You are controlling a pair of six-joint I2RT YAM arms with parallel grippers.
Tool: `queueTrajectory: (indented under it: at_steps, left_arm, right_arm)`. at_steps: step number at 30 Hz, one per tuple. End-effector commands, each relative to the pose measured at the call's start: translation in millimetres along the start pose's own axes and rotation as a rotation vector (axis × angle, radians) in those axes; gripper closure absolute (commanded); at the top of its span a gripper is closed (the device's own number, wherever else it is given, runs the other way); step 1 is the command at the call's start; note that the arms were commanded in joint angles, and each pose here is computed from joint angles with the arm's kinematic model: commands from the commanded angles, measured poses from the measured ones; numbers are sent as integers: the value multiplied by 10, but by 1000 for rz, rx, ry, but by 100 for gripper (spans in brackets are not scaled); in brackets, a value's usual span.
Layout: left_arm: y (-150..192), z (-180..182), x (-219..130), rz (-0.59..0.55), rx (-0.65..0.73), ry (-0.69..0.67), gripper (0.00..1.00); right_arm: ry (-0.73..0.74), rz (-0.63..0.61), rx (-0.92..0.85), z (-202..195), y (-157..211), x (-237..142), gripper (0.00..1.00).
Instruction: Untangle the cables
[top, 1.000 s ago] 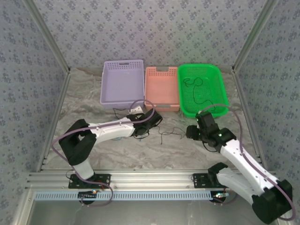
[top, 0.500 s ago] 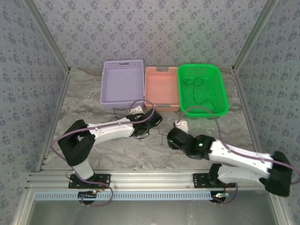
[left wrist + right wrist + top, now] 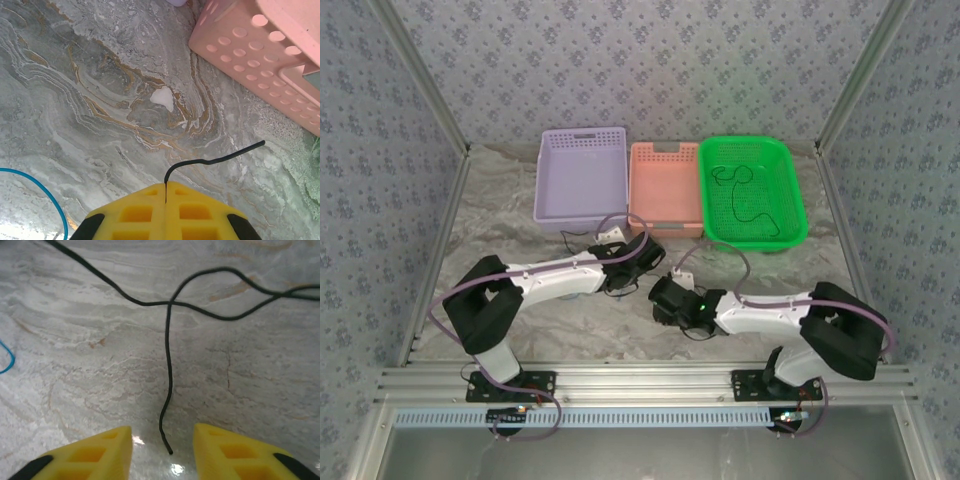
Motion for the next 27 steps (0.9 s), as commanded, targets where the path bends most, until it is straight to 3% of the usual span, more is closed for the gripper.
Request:
queueTrajectory:
  at_steps: [1,6,11,15,21,27]
  left_arm:
    - [-58,-9,-86,-6,-6,25,100]
    - [-60,-3,-89,-7,-6,24,100]
    - [-63,-6,-81,-7,-6,24,100]
    - [-102,30,-67,-10,1,8,100]
    - [-297,338,-47,-20,15,-70,100]
    - [-419,568,-136,-24,30,-80,100]
  right_arm:
    - [-7,10,69,19,6,63,66]
    - [10,7,74,-10,10,70,76]
    - [24,-7,77,-63,5,39,100]
    - [37,-54,49,-77,-58,-146,100]
    - [-14,-183,-15,-103,-390,-1014,100]
    - [-207,-420,49,-206,-1166,-2323,100]
Point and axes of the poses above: each hand's point on the last joint's axis, 136 mm out from that joint toward the fingers, its own x axis out along the fingers, its own z axis along the line the jaws close on, y = z × x, the point moved 3 cm from there along -x, back along the fingers, and after that the axes turned 2 degrees about x, right-handed, at the moved point
